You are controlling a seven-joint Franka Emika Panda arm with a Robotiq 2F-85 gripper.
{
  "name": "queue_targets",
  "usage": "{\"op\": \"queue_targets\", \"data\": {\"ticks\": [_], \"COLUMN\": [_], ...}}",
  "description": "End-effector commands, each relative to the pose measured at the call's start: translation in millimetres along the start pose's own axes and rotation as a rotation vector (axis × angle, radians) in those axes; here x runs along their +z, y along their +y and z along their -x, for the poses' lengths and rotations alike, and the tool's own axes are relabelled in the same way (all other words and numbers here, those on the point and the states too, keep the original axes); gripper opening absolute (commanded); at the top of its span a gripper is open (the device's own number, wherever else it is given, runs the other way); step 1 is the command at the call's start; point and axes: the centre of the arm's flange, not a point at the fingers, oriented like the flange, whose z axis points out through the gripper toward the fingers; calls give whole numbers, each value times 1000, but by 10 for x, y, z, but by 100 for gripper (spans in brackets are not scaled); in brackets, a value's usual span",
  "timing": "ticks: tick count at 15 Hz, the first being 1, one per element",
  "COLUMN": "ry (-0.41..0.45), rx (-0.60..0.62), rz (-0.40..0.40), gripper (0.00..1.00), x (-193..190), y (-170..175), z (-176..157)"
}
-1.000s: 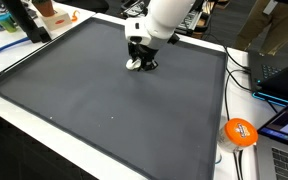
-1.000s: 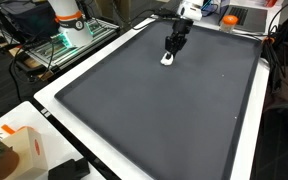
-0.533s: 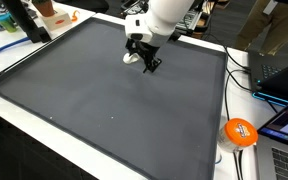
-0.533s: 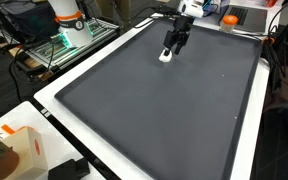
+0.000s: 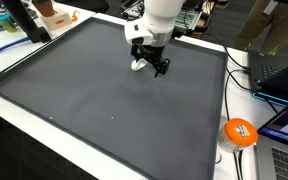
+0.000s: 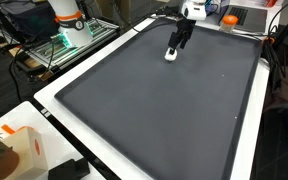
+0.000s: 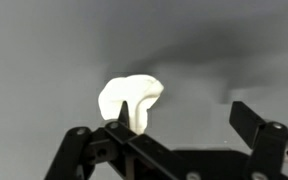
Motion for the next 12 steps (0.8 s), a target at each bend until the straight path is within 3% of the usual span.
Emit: {"op": "queue_targets", "data": {"ticks": [1, 4, 8, 9, 11, 12], "ry": [-67, -85, -18, 14, 47, 62], "rx": [21, 44, 50, 52, 9, 3], "rz": [-32, -13, 73, 138, 136, 182], "gripper": [100, 100, 100, 100, 100, 100], "x": [277, 395, 121, 33, -116, -173], "y": [153, 234, 366, 398, 451, 450], "z": [-85, -123, -74, -49, -9, 14]}}
